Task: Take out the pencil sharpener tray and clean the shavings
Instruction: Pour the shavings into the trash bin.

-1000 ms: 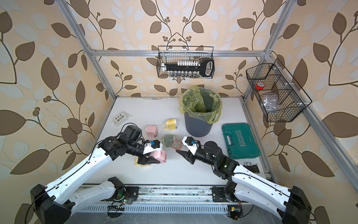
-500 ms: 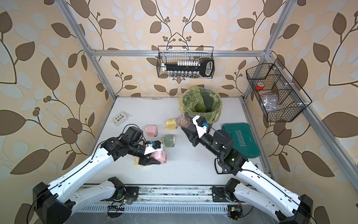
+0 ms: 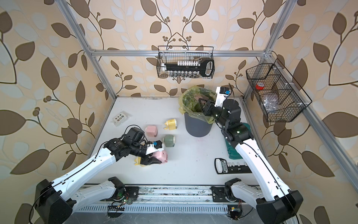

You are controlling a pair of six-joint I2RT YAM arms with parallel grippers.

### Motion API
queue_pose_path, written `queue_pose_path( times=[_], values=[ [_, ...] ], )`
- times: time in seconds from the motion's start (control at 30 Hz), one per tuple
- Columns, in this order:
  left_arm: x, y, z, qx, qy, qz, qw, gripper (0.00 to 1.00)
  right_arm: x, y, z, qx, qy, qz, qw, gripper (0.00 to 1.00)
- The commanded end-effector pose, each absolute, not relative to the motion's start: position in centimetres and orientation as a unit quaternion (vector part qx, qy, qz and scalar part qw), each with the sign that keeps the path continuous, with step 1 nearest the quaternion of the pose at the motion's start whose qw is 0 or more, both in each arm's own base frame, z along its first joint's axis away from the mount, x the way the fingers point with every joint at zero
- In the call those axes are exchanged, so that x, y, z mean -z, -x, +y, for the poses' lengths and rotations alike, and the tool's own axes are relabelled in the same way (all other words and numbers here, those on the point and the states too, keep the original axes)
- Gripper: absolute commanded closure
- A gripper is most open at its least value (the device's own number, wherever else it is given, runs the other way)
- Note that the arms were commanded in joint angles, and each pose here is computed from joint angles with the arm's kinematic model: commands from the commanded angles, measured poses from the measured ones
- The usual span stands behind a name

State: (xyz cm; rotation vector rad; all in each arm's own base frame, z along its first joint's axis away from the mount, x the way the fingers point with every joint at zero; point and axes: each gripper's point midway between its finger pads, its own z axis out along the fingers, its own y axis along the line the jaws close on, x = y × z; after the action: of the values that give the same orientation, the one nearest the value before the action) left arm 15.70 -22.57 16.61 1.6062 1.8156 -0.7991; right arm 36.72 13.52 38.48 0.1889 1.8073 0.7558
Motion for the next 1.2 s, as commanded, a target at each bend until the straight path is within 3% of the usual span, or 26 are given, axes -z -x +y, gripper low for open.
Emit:
queue_pose_path(
  times=[0.0,0.33,0.83,1.17],
  values=[
    [-17.2,-15.9,-23.0,0.301,-0.604,0.670,0.310,1.00,-38.8,-36.2,14.5,-0.387,-0.130,0.772,0.488,1.00],
    [-17.1,-15.3,-23.3,0.303,-0.610,0.662,0.314,1.00,-37.2,-36.7,12.1,-0.481,-0.308,0.726,0.382,1.00],
    [-16.6,-14.6,-23.5,0.292,-0.623,0.655,0.314,1.00,-34.8,-37.9,11.5,-0.580,-0.463,0.644,0.184,1.00],
    [-16.0,-14.4,-23.5,0.284,-0.629,0.656,0.305,1.00,-35.0,-38.3,11.9,-0.604,-0.477,0.633,0.085,1.00]
  ],
)
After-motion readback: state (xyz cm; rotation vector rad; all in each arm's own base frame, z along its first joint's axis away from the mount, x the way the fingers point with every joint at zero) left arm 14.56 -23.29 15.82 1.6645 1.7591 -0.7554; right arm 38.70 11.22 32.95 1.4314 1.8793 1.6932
